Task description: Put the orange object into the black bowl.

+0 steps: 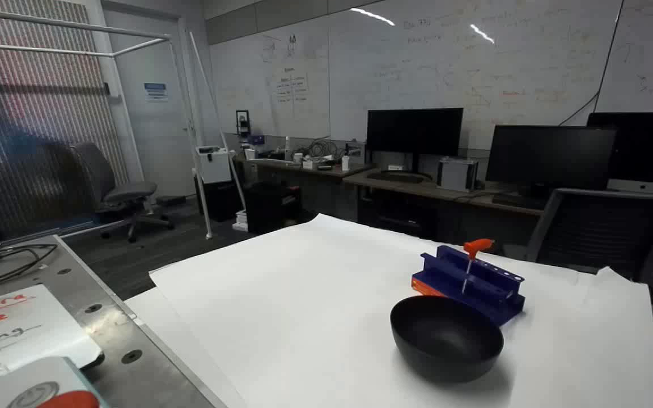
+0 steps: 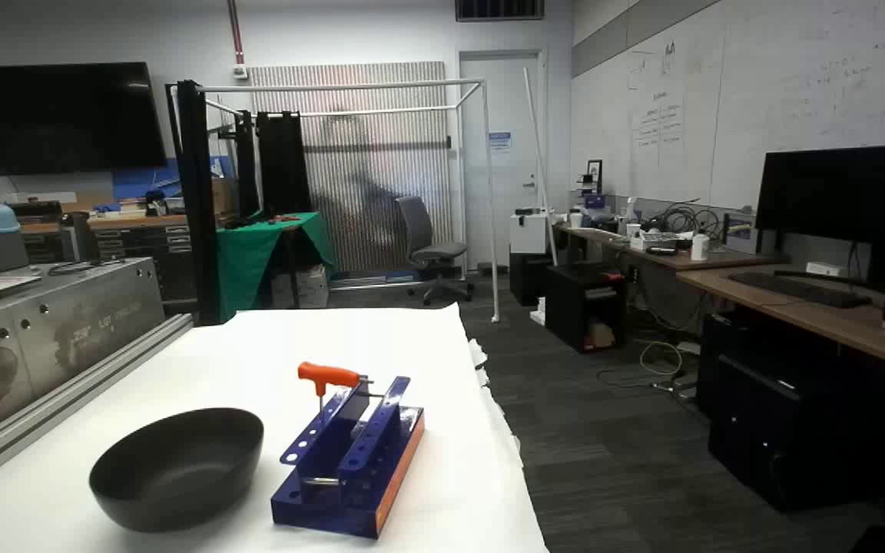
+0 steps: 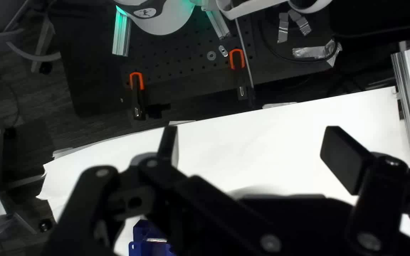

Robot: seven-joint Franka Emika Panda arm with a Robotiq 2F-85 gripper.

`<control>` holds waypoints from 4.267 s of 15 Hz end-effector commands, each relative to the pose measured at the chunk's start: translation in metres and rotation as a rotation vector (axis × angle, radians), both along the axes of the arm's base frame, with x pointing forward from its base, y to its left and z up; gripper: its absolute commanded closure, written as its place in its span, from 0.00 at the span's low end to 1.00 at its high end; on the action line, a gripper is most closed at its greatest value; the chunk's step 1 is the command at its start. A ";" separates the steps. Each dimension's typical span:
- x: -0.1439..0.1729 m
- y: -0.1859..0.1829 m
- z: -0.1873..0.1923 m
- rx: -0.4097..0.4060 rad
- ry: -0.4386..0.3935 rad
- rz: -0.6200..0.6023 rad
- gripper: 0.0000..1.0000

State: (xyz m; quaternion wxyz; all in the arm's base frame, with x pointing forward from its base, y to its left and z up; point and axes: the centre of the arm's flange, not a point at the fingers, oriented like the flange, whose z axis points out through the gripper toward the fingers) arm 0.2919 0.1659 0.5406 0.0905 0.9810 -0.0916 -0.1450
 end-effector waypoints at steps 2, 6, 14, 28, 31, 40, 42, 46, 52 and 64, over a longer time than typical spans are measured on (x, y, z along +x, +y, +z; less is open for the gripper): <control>0.000 0.001 0.002 0.002 -0.007 0.001 0.00; 0.000 0.001 0.004 0.003 -0.012 0.001 0.00; 0.091 -0.038 -0.096 -0.098 -0.049 -0.336 0.00; 0.205 -0.175 -0.180 -0.132 -0.094 -1.095 0.00; 0.224 -0.185 -0.167 -0.115 -0.208 -1.196 0.00; 0.234 -0.184 -0.200 -0.264 -0.409 -1.367 0.50; 0.234 -0.181 -0.203 -0.253 -0.412 -1.374 0.66; 0.234 -0.178 -0.200 -0.254 -0.430 -1.374 0.96; 0.245 -0.176 -0.162 -0.256 -0.454 -1.308 0.95; 0.246 -0.154 -0.073 0.197 -0.263 -1.263 0.95</control>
